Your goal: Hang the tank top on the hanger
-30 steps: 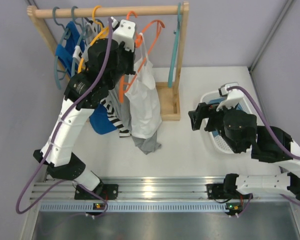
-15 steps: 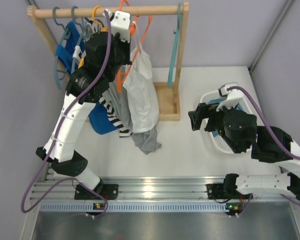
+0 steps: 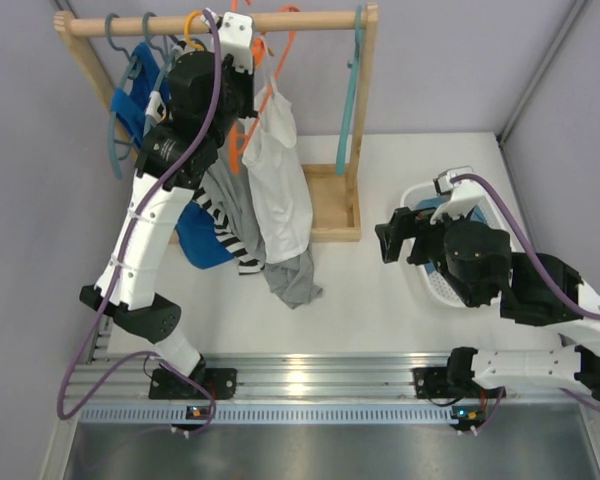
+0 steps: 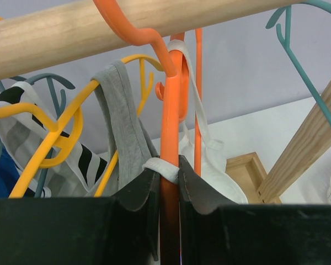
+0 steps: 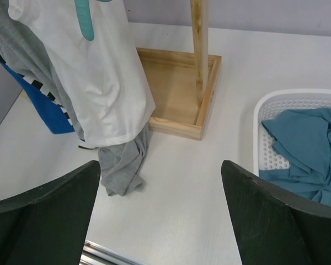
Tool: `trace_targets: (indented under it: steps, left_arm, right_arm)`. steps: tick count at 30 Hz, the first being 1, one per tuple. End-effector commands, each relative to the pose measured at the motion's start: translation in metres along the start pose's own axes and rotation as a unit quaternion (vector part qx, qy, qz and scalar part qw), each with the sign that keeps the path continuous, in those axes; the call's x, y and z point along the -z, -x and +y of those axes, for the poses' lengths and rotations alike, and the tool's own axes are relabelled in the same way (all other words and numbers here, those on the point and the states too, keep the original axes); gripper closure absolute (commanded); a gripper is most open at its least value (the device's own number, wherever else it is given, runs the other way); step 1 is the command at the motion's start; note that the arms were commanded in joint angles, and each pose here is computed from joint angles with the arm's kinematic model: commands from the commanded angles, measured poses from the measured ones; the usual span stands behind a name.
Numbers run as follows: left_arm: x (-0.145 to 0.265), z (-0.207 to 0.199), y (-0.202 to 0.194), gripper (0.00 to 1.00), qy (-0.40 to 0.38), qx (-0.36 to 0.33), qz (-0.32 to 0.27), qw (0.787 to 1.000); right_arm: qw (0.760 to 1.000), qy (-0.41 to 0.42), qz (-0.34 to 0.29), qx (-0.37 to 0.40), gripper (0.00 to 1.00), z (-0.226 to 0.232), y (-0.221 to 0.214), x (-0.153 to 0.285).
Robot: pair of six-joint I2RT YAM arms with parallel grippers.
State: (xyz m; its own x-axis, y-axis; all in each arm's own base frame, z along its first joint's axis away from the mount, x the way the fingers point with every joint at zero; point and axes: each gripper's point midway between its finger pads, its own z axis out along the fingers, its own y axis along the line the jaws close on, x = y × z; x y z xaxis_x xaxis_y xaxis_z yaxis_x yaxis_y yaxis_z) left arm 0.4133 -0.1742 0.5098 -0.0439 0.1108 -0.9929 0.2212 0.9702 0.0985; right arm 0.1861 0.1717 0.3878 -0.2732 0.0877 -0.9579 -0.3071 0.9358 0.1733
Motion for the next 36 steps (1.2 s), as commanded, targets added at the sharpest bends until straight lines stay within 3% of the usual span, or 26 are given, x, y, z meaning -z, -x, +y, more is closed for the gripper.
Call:
trace_targets:
  steps: [1,22,31,36]
  left_arm:
    - [0.001,0.003,0.034,1.00,-0.008,0.017,-0.057,0.998]
    - [-0.025,-0.003,-0.002,1.00,-0.030,0.029,-0.017,0.999]
    - [-0.010,0.002,-0.006,1.00,-0.022,0.038,-0.012,0.999]
    - [0.003,0.006,-0.003,0.93,-0.020,0.043,-0.018,0.999]
  right_arm:
    - [1.000,0.011,-0.009,-0.012,0.10,0.005,0.004,0.001]
    - [1.000,0.013,-0.002,-0.012,0.10,0.006,-0.003,-0.001]
    - [1.000,0.013,0.000,-0.012,0.10,0.009,-0.006,-0.003]
    - [1.000,0.015,0.001,-0.011,0.10,0.011,-0.007,-0.004]
